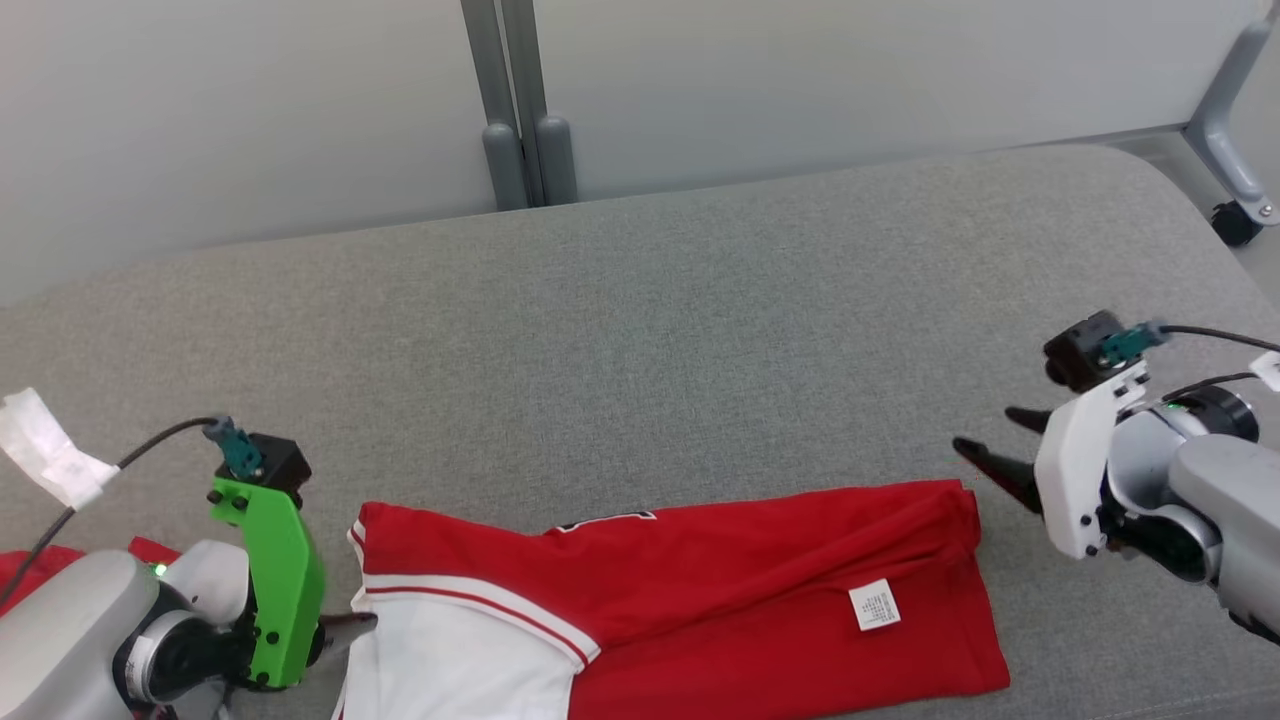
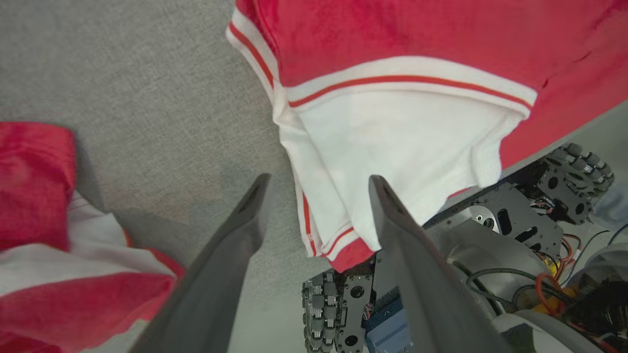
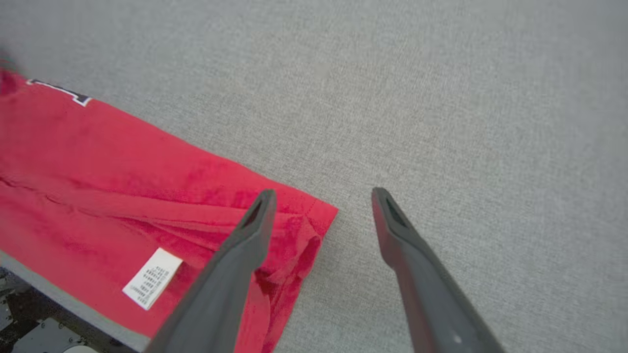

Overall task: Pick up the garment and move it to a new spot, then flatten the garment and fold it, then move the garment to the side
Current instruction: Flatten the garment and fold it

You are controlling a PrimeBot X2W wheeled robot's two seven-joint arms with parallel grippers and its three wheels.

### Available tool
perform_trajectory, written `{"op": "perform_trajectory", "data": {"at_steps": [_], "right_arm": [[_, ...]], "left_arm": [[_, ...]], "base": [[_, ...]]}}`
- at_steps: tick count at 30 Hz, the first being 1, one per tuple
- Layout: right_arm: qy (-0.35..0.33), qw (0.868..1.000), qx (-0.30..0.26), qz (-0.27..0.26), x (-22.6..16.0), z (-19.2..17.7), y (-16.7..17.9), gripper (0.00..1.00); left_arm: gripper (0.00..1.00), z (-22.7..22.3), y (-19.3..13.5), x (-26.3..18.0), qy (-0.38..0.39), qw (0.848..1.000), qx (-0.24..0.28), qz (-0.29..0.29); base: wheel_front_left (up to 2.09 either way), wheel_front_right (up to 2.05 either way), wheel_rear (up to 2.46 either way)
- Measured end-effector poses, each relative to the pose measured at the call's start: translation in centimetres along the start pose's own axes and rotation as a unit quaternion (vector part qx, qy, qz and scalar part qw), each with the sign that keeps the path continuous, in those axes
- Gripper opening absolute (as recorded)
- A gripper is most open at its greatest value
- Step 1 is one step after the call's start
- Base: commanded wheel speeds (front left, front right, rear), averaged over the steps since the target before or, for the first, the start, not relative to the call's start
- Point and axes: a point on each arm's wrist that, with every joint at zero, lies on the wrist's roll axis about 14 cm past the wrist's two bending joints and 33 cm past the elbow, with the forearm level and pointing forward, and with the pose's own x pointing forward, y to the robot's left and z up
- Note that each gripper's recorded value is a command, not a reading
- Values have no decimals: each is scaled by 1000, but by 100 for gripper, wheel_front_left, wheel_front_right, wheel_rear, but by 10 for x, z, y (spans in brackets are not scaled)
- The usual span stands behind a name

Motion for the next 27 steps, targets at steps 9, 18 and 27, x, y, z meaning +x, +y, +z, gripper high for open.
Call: {"op": "perform_trajectory", "data": {"at_steps": [9,18,27], "right_arm": [[-256,962,57,-72,-50,67,-45,100],[-346,921,131,-117,-65,63,-54,100],[-340,914,173,-135,-59,2,-13,100]], "left_arm": [[100,75,15,-67,-299,950,25,82],[100,85,29,-114,-526,836,-45,151],[100,57,31,-105,-574,789,-115,183]], "base": [[0,0,0],[0,0,0],[0,0,0]]}}
